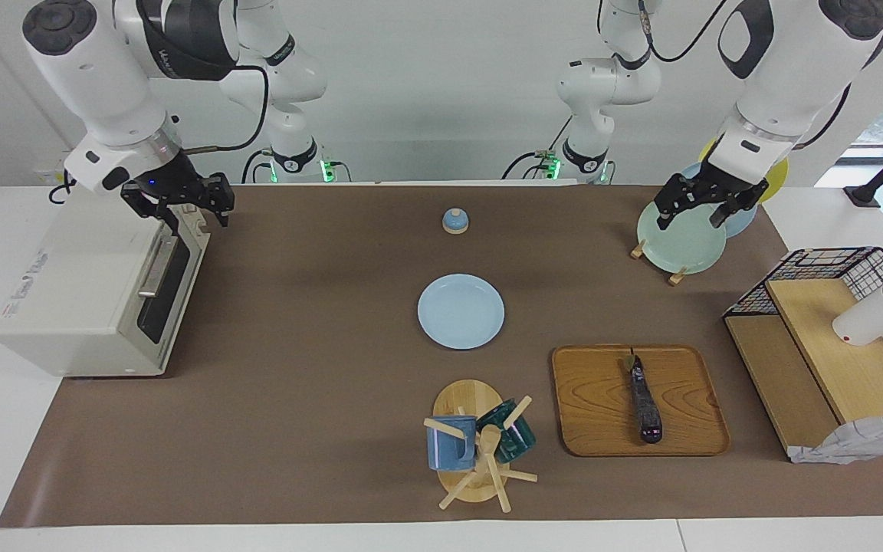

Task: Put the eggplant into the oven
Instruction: 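Reach the left gripper to the purple eggplant on the wooden tray, then grasp the eggplant with the left gripper while the right gripper opens the oven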

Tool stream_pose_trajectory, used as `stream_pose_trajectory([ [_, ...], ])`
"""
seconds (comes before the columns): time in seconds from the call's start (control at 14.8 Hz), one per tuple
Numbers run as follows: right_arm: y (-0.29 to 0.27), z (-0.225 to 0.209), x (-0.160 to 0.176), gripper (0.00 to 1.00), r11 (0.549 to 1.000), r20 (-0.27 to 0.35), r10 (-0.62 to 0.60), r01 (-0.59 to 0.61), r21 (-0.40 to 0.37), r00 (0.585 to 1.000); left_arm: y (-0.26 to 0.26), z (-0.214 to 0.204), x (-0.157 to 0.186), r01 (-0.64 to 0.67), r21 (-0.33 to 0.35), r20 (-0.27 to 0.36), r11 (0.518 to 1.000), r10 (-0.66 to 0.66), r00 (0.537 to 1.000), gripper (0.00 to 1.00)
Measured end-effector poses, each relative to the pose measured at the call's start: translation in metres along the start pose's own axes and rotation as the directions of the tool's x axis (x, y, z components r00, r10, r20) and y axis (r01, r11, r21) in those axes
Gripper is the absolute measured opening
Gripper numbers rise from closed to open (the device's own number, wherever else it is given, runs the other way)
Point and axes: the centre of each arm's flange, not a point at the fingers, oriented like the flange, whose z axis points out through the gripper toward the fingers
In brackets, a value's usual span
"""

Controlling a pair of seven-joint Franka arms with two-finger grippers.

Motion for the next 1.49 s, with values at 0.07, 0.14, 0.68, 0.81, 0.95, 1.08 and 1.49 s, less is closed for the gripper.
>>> stream_pose_trajectory([
  [0.07, 0.004, 0.003, -0.001, 0.56, 1.000, 0.005, 0.005, -0.005, -0.004, 1.000, 0.000, 0.017, 0.012, 0.002, -0.001, 0.007, 1.000, -0.002, 1.000, 1.00],
  [0.14, 0.011, 0.009, 0.000, 0.45, 1.000, 0.000, 0.015, -0.015, -0.018, 1.000, 0.000, 0.035, 0.026, 0.004, -0.004, 0.006, 1.000, -0.004, 1.000, 1.00],
  [0.68, 0.076, 0.090, -0.016, 0.01, 0.992, -0.030, 0.029, -0.033, -0.124, 0.999, 0.006, 0.195, 0.128, -0.125, -0.024, -0.018, 0.992, 0.124, 0.992, 1.00],
  [0.81, 0.079, 0.098, -0.017, 0.01, 0.991, -0.029, 0.023, -0.027, -0.134, 0.999, 0.006, 0.225, 0.139, -0.163, -0.024, -0.028, 0.986, 0.162, 0.986, 1.00],
  [0.95, 0.080, 0.102, -0.017, 0.01, 0.988, -0.029, -0.016, 0.011, -0.152, 0.999, 0.004, 0.243, 0.147, -0.219, 0.003, -0.053, 0.976, 0.219, 0.974, 1.00],
  [1.08, 0.086, 0.106, -0.018, 0.01, 0.986, -0.031, -0.050, 0.044, -0.160, 0.998, 0.006, 0.257, 0.149, -0.260, 0.031, -0.069, 0.965, 0.262, 0.963, 1.00],
  [1.49, 0.084, 0.112, -0.019, 0.01, 0.984, -0.033, -0.080, 0.073, -0.162, 0.996, 0.021, 0.275, 0.143, -0.294, 0.036, -0.077, 0.955, 0.296, 0.952, 0.90],
])
